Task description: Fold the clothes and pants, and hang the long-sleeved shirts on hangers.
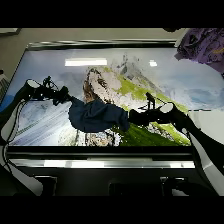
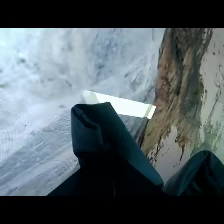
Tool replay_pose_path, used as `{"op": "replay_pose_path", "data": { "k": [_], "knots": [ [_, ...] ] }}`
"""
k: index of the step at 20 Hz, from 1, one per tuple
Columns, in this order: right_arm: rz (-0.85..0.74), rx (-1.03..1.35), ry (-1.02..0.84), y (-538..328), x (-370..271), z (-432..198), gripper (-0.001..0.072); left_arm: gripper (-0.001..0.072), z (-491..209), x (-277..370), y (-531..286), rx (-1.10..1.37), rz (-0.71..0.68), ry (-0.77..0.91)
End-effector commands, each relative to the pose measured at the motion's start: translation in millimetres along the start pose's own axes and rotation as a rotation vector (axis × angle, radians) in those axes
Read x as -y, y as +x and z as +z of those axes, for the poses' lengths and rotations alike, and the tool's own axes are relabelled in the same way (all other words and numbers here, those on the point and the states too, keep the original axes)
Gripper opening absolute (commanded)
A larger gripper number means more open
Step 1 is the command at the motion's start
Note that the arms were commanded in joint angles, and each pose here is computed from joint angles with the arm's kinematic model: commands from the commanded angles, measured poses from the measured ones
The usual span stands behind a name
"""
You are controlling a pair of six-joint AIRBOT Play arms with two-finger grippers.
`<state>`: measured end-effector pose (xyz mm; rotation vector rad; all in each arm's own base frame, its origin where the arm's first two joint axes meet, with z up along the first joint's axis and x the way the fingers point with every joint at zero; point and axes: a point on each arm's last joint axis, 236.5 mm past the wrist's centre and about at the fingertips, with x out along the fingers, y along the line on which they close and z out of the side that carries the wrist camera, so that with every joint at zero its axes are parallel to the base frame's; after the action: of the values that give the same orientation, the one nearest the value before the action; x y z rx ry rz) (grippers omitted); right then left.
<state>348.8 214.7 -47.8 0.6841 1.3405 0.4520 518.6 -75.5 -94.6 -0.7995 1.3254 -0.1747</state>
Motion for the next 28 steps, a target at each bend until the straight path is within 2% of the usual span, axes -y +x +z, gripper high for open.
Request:
{"op": "replay_pose_path", "data": {
  "k": [1, 5, 8, 10, 14, 18, 23, 25, 28],
  "knots": [
    [-0.030, 0.031, -0.033, -15, -3, 2, 0.0023, 0.0013, 2, 12, 8, 0.010, -0.030, -0.003],
    [-0.201, 0.162, -0.179, -73, -7, 31, 0.0023, 0.0008, 44, 58, -67, 0.179, -0.056, 0.103],
    [-0.365, 0.398, -0.362, -170, -46, 85, 0.0023, 0.0008, 78, 112, -189, 0.434, -0.018, 0.255],
    [-0.399, 0.562, -0.463, -240, -90, 104, 0.0023, 0.0008, 76, 156, -278, 0.605, -0.014, 0.365],
    [-0.384, 0.865, -0.595, -376, -173, 86, 0.0023, 0.0009, 3, 214, -442, 0.932, 0.006, 0.517],
    [-0.367, 1.081, -0.654, -471, -202, 22, 0.0023, 0.0009, -98, 205, -549, 1.167, 0.113, 0.489],
    [-0.360, 1.172, -0.646, -513, -199, -31, 0.0023, 0.0009, -181, 191, -596, 1.267, 0.155, 0.471],
    [-0.356, 1.159, -0.609, -507, -196, -23, 0.0023, 0.0009, -182, 188, -593, 1.250, 0.162, 0.467],
    [-0.399, 1.015, -0.533, -461, -178, 19, 0.0024, 0.0009, -143, 177, -562, 1.159, 0.199, 0.433]
  ]
}}
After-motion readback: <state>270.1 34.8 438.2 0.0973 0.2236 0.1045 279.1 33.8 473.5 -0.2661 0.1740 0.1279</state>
